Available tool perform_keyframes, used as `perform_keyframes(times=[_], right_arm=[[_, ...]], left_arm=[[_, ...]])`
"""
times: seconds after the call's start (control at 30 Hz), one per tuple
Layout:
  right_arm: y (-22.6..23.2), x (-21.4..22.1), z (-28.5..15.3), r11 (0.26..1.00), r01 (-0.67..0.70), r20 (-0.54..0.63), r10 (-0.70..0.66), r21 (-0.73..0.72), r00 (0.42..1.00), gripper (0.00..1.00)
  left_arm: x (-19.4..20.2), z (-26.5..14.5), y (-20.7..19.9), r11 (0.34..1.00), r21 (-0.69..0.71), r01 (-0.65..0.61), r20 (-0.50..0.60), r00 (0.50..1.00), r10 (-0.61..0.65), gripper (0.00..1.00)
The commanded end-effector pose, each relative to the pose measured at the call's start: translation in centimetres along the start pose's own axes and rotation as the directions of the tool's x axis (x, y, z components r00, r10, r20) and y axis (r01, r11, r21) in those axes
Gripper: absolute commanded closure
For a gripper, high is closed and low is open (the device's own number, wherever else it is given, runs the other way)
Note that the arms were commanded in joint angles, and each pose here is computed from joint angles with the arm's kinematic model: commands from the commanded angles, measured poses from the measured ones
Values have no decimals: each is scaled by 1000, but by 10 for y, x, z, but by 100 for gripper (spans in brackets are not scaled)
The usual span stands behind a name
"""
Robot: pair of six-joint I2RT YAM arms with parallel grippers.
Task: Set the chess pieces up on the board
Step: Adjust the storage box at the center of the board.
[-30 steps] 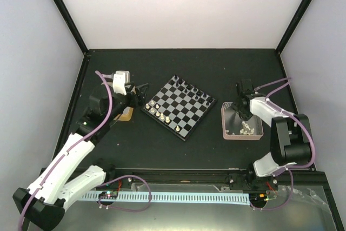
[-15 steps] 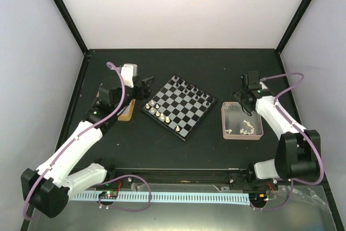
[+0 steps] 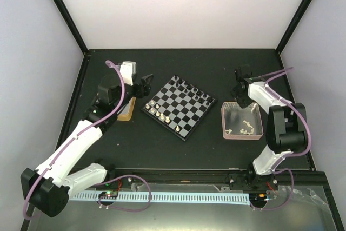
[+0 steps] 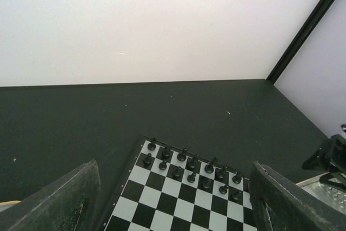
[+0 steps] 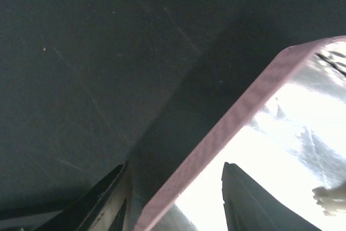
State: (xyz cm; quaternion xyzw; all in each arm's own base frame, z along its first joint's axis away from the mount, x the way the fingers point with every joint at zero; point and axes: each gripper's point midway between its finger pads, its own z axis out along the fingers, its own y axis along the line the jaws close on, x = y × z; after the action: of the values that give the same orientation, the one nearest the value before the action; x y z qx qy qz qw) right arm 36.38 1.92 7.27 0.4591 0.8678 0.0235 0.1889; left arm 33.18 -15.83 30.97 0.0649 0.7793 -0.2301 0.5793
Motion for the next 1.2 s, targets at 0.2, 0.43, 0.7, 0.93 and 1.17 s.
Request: perform_keyframes(times=[0.2,0.43,0.7,0.93,1.17], right_arm=[[10,10,26,987,162,-62,-163,-24,985,75],[6,35,32,944,304,-113,-318,-126,941,89],[-16,69,23,867,454,-119,-482,-204,868,96],[-27,108,-3,789,535,-129,-589,-302,798,96],[-28,130,-33,742,552,-148,-638,-381,756,94]], left_arm=[[-10,-13,-7,999,36,20,20,1000,-21,23],[-2,-20,-17,992,110,67,13,998,-69,23],[13,-21,-19,986,125,114,-39,993,-110,24],[13,-22,-20,984,131,121,-37,992,-118,24],[16,-18,-14,990,107,94,-26,995,-92,24]])
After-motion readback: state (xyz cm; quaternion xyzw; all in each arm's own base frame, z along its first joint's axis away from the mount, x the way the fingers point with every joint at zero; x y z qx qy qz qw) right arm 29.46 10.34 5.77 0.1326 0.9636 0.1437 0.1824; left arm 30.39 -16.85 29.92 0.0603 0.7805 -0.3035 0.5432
